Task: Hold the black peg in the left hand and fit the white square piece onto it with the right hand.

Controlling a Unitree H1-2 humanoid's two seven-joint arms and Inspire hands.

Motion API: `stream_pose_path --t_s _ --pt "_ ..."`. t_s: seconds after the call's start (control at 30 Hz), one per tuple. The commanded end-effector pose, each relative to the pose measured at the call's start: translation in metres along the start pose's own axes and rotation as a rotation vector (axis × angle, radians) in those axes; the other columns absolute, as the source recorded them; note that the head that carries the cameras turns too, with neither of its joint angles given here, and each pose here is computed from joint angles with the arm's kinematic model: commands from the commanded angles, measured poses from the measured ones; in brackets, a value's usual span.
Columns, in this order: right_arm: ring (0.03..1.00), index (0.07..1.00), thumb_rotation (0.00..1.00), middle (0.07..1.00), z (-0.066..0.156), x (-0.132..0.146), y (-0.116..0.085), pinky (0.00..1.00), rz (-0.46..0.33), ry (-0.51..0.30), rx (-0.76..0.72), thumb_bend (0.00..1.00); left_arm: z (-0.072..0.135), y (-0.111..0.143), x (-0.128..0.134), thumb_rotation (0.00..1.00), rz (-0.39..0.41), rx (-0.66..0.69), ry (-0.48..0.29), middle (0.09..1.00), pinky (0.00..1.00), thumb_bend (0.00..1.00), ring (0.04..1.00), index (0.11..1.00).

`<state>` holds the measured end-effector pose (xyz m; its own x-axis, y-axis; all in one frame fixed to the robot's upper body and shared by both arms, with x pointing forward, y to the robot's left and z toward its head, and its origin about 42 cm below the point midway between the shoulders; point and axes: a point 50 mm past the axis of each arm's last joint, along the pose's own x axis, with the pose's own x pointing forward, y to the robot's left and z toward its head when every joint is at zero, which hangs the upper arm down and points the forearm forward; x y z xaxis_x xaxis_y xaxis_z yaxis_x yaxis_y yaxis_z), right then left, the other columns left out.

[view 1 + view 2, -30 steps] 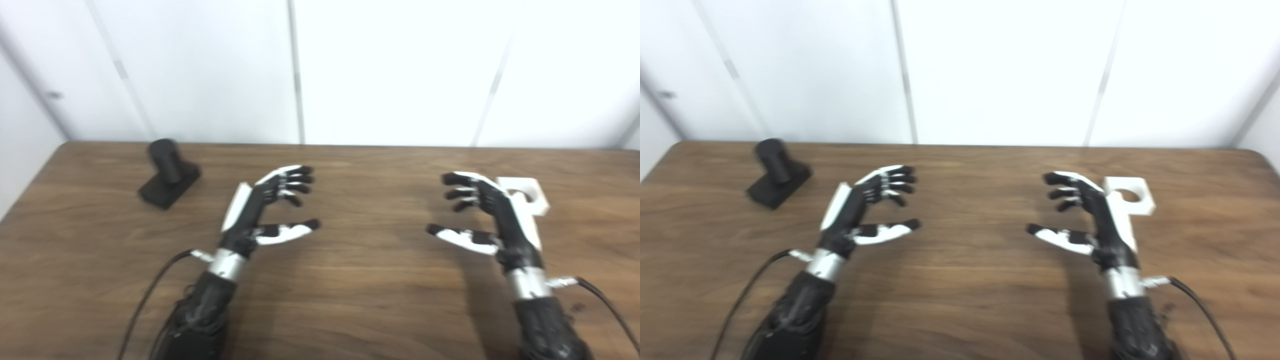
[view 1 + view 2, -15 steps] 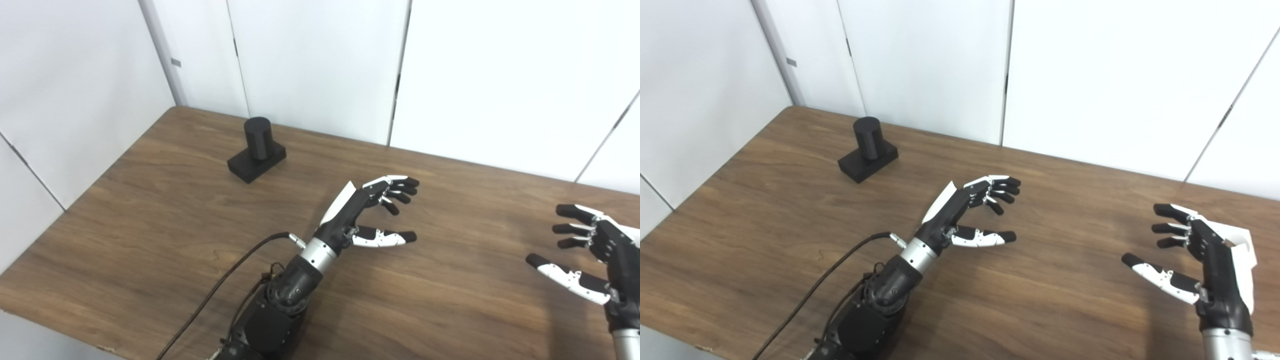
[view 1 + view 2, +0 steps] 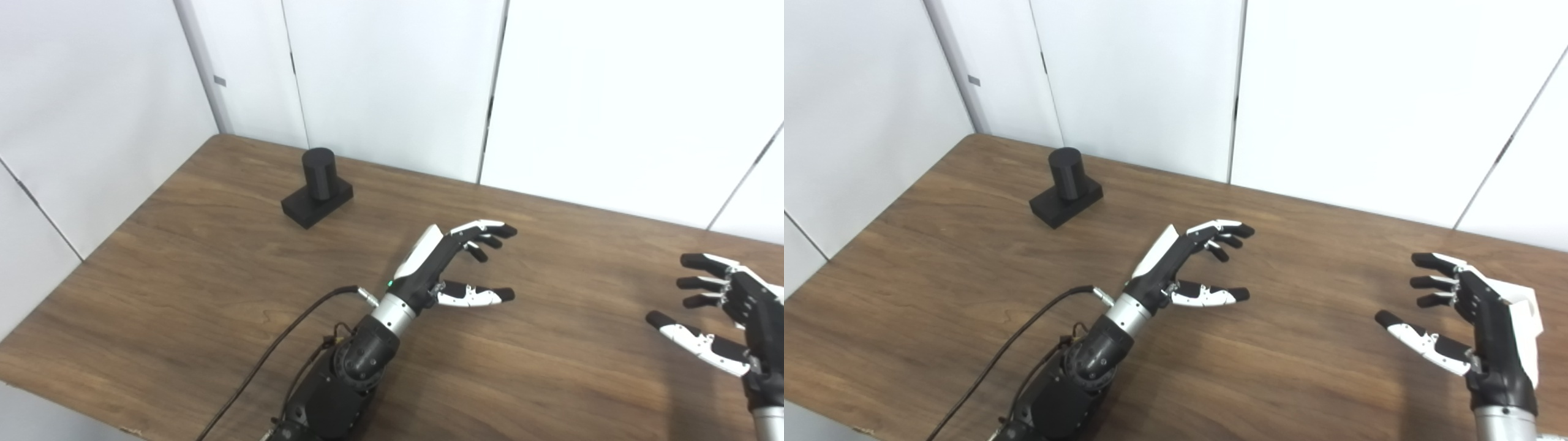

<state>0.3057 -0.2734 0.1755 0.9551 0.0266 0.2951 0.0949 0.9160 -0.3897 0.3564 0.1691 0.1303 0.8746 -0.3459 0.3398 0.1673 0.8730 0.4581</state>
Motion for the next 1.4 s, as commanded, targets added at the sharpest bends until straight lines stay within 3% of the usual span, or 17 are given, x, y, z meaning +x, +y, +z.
stream_pose_path --t_s 0.0,0.17,0.33,0.67,0.87,0.97,1.37 --pt "0.627 0.668 0.0 0.723 0.016 0.009 -0.005 0.51 -0.017 -0.072 -0.002 0.56 0.021 0.018 0.023 0.1 0.038 0.057 -0.105 0.803 0.64 0.72 0.773 0.734" --pt "0.625 0.673 0.0 0.722 0.018 0.009 -0.004 0.5 -0.019 -0.063 0.006 0.55 0.031 0.043 0.034 0.12 0.053 0.16 -0.117 0.774 0.66 0.72 0.754 0.71" --pt "0.629 0.667 0.0 0.724 0.018 0.009 -0.004 0.51 -0.019 -0.062 0.009 0.55 0.037 0.069 0.042 0.15 0.094 0.22 -0.087 0.775 0.61 0.75 0.734 0.737" --pt "0.63 0.66 0.0 0.72 0.023 0.009 -0.003 0.51 -0.023 -0.061 0.01 0.55 0.046 0.12 0.046 0.12 0.209 0.292 -0.035 0.794 0.61 0.75 0.76 0.765" --pt "0.624 0.664 0.0 0.717 0.026 0.008 -0.004 0.51 -0.023 -0.056 0.009 0.55 0.047 0.146 0.045 0.1 0.258 0.353 -0.02 0.769 0.55 0.75 0.72 0.755" --pt "0.63 0.665 0.0 0.721 0.026 0.008 -0.004 0.51 -0.023 -0.053 0.009 0.55 0.05 0.158 0.044 0.13 0.283 0.387 0.015 0.782 0.59 0.75 0.744 0.761" --pt "0.627 0.668 0.0 0.723 0.029 0.007 -0.004 0.52 -0.02 -0.055 0.012 0.55 0.063 0.202 0.046 0.07 0.384 0.516 0.077 0.803 0.64 0.79 0.77 0.791"
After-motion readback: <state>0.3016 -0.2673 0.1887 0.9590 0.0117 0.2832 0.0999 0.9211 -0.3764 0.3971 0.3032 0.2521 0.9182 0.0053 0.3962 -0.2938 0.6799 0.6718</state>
